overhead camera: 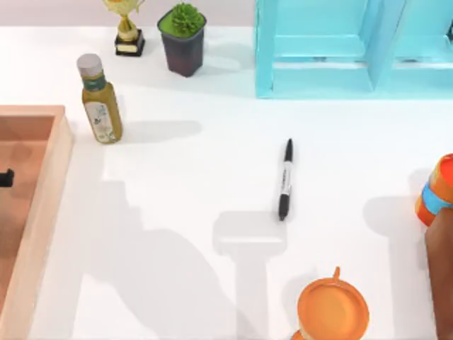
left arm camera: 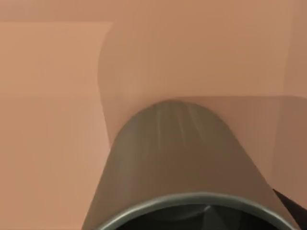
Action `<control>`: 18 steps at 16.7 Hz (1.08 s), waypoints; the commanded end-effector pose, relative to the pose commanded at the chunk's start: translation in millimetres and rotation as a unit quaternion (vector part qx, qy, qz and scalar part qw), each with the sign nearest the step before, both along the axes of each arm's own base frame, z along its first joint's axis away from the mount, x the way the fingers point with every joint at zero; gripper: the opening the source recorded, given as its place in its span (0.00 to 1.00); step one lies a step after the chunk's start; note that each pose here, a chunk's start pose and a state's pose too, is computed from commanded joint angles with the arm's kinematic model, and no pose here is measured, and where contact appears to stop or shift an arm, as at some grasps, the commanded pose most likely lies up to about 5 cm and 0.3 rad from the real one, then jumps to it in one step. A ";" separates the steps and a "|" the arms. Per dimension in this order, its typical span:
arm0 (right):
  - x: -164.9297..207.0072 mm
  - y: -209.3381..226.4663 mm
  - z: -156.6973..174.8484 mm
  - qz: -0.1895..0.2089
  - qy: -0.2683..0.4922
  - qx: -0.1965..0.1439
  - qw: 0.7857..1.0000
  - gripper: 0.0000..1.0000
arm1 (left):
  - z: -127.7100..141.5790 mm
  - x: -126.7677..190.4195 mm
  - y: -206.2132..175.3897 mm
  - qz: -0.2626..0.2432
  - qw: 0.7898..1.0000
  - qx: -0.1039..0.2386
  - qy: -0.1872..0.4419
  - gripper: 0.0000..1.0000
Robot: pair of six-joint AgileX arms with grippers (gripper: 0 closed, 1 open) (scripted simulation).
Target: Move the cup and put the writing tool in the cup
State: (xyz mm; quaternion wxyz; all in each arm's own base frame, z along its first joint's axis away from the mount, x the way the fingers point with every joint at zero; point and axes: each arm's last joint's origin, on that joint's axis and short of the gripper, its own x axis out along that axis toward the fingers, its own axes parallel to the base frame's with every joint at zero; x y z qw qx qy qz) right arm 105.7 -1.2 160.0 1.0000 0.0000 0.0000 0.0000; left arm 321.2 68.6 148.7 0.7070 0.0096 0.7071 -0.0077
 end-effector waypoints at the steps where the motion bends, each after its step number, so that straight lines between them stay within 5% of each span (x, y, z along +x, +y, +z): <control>1: 0.0 0.0 0.0 0.000 0.000 0.000 1.000 1.00 | 0.8 0.2 0.0 0.001 1.000 0.000 -0.001 0.00; 6: 0.0 0.0 0.0 0.000 0.000 0.000 1.000 1.00 | 45.6 12.4 -14.0 0.019 0.999 0.012 -0.031 0.00; 13: 0.0 0.0 0.0 0.000 0.000 0.000 1.000 1.00 | 120.7 13.3 -101.2 0.012 1.000 0.002 -0.021 0.00; 18: 0.0 0.0 0.0 0.000 0.000 0.000 1.000 1.00 | 148.4 -1.7 -147.1 0.001 1.000 0.000 -0.001 0.00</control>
